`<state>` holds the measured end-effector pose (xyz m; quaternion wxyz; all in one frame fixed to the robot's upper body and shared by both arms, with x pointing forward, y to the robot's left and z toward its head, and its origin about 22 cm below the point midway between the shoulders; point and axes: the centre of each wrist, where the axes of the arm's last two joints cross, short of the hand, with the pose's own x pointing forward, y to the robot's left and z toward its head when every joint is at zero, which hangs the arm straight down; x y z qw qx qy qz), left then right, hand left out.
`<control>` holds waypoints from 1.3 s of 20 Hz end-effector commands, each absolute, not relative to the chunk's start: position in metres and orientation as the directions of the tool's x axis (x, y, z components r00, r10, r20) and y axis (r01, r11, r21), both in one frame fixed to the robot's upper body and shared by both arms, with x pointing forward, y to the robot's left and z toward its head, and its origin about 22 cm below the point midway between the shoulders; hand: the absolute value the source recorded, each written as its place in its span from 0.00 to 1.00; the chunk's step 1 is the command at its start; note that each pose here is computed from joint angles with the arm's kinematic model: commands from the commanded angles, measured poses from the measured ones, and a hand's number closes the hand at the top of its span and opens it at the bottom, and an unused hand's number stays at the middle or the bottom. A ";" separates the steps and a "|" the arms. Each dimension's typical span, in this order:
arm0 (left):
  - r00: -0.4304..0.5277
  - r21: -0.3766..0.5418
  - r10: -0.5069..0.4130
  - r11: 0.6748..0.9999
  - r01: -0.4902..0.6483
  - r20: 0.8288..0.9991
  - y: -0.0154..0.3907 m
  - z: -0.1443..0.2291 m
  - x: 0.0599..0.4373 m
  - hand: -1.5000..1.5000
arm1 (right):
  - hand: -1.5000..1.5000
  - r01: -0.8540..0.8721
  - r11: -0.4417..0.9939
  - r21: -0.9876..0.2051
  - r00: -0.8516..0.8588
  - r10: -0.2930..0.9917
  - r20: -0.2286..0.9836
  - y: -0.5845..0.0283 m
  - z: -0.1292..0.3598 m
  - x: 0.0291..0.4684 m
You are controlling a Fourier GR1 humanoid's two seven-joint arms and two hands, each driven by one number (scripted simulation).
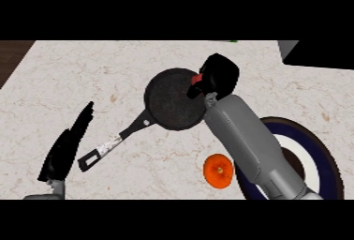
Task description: Pick the bell pepper from the plate and place it in the pan
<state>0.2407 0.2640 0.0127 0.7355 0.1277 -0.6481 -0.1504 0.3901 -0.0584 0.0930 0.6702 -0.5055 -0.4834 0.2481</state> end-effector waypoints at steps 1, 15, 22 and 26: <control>0.093 0.391 -0.396 0.918 0.068 0.914 0.253 0.015 0.248 0.50 | 1.00 0.084 0.480 -0.873 0.469 0.755 0.459 -0.065 0.081 0.407; 0.106 0.387 -0.395 0.918 0.094 0.912 0.259 0.016 0.244 0.50 | 0.00 0.546 0.699 -0.461 0.297 0.353 0.887 -0.082 0.074 0.413; 0.134 0.369 -0.371 0.928 0.042 0.919 0.261 0.003 0.235 0.50 | 0.00 0.747 0.591 -0.304 0.224 0.208 0.952 -0.095 0.065 0.417; 0.154 0.395 -0.393 0.919 0.021 0.907 0.279 0.013 0.234 0.50 | 0.00 0.794 0.547 -0.265 0.213 0.158 0.964 -0.096 0.048 0.405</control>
